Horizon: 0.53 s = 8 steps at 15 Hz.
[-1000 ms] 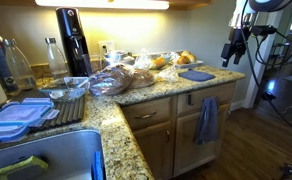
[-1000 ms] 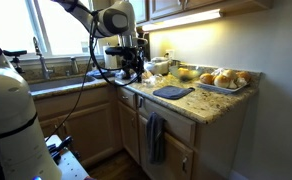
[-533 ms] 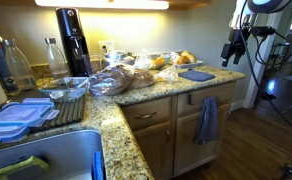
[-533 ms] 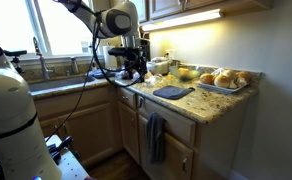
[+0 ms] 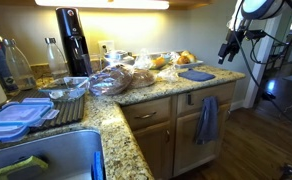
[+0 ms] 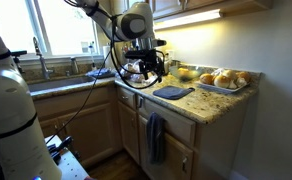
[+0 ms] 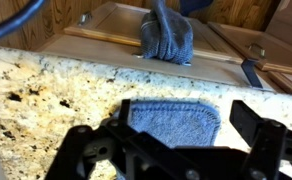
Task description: Take the cloth and hang it on the drawer
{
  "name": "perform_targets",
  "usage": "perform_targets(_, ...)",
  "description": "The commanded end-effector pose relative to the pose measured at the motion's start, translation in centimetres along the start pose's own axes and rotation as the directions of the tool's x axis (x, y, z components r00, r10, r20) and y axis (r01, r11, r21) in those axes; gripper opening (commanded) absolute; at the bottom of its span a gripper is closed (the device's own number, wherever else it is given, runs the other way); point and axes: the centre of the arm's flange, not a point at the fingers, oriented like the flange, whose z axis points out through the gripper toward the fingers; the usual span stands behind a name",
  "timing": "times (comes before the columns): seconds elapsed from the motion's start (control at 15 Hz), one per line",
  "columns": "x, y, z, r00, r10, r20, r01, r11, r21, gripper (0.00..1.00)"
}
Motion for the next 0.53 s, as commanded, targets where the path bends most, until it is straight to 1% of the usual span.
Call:
perform_targets(0.0,2.8,2.0,2.2,0.997,-0.046,-0.057,0.046,0.999,-0.009,1.0)
perform_targets(0.13,3.9,2.5,3.8,0.995,-0.07,-0.073,0.068,0.997,-0.03,1.0)
perform_targets(0.33,5.3,2.9,6.1,0.993,-0.089,-0.076,0.088,0.996,-0.022,1.0)
perform_targets(0.47,5.9,2.7,6.8,0.993,-0.093,-0.074,0.092,0.996,-0.011,1.0)
